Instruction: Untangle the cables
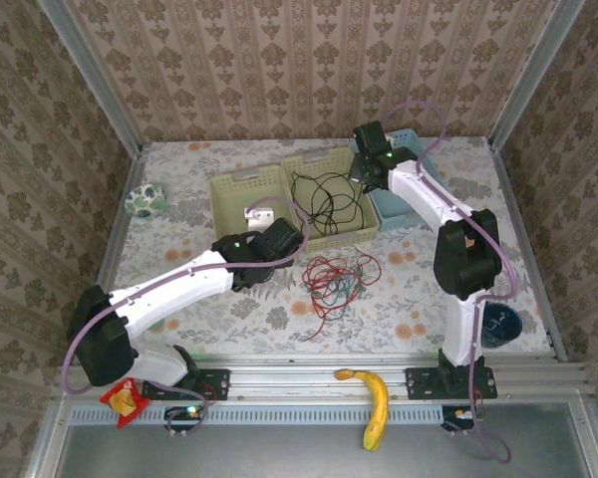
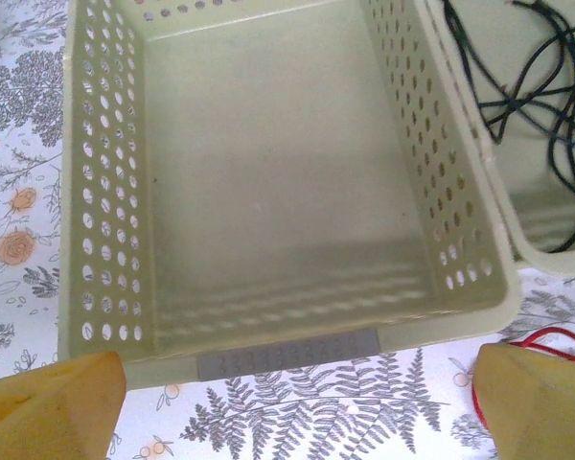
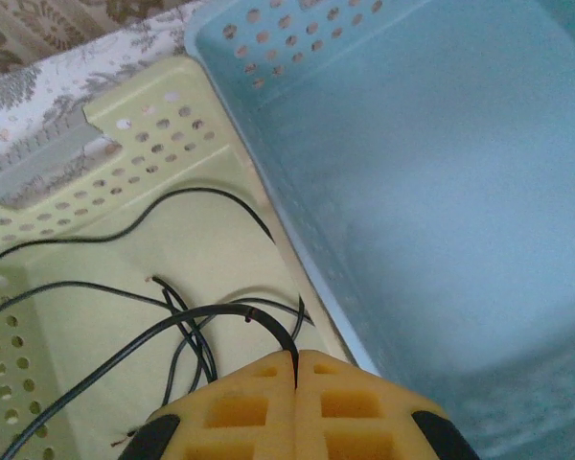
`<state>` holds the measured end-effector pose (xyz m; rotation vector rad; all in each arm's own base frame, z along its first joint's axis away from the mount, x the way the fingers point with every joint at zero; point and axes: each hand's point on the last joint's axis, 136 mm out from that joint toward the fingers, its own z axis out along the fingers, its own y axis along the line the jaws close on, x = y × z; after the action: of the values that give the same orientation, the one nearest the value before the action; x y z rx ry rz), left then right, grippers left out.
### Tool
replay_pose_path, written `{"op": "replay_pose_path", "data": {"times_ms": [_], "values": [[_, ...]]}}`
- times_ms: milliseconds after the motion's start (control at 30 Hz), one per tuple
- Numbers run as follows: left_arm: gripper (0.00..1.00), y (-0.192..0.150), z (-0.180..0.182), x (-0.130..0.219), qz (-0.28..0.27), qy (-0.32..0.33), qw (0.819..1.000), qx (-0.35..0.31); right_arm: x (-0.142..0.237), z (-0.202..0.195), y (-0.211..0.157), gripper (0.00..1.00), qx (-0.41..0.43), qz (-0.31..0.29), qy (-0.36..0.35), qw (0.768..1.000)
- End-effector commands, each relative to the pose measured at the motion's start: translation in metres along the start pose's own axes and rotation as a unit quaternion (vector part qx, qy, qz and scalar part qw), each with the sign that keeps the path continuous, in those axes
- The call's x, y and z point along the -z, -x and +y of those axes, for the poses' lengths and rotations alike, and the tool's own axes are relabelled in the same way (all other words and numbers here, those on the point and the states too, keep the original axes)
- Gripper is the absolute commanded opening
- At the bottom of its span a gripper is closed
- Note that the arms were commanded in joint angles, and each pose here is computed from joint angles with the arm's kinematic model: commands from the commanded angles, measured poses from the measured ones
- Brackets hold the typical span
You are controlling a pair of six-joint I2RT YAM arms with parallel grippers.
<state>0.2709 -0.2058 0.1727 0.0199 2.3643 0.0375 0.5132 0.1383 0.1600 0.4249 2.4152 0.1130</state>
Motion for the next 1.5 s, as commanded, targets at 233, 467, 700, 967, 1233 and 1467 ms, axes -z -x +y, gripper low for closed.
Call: {"op": "replay_pose_path", "data": {"times_ms": [233, 467, 700, 967, 1233, 1467], "values": [[0.95, 0.005, -0.005, 0.000, 0.004, -0.002, 1.000, -0.002, -0.026, 0.020, -0.061, 0.00, 0.027, 0.037, 0.026, 0.999], [0.95, 0.004, -0.006, 0.002, 0.007, -0.001, 1.000, -0.018, 0.032, 0.047, -0.026, 0.48, 0.023, -0.039, 0.141, 0.989], [0.96, -0.001, -0.014, 0.004, 0.005, -0.011, 0.999, -0.051, 0.104, 0.016, 0.004, 0.56, 0.018, -0.133, 0.126, 0.983], [0.98, 0.000, -0.062, 0.010, -0.019, -0.060, 0.988, -0.144, 0.153, -0.052, -0.041, 0.56, 0.010, -0.158, 0.099, 0.982], [1.00, -0.021, -0.116, 0.005, -0.007, -0.123, 0.969, -0.216, 0.155, -0.072, -0.166, 0.59, 0.109, -0.015, 0.142, 0.984], [1.00, -0.038, -0.131, -0.001, 0.018, -0.152, 0.959, -0.239, 0.145, -0.094, -0.225, 0.59, 0.188, 0.059, 0.091, 0.976]]}}
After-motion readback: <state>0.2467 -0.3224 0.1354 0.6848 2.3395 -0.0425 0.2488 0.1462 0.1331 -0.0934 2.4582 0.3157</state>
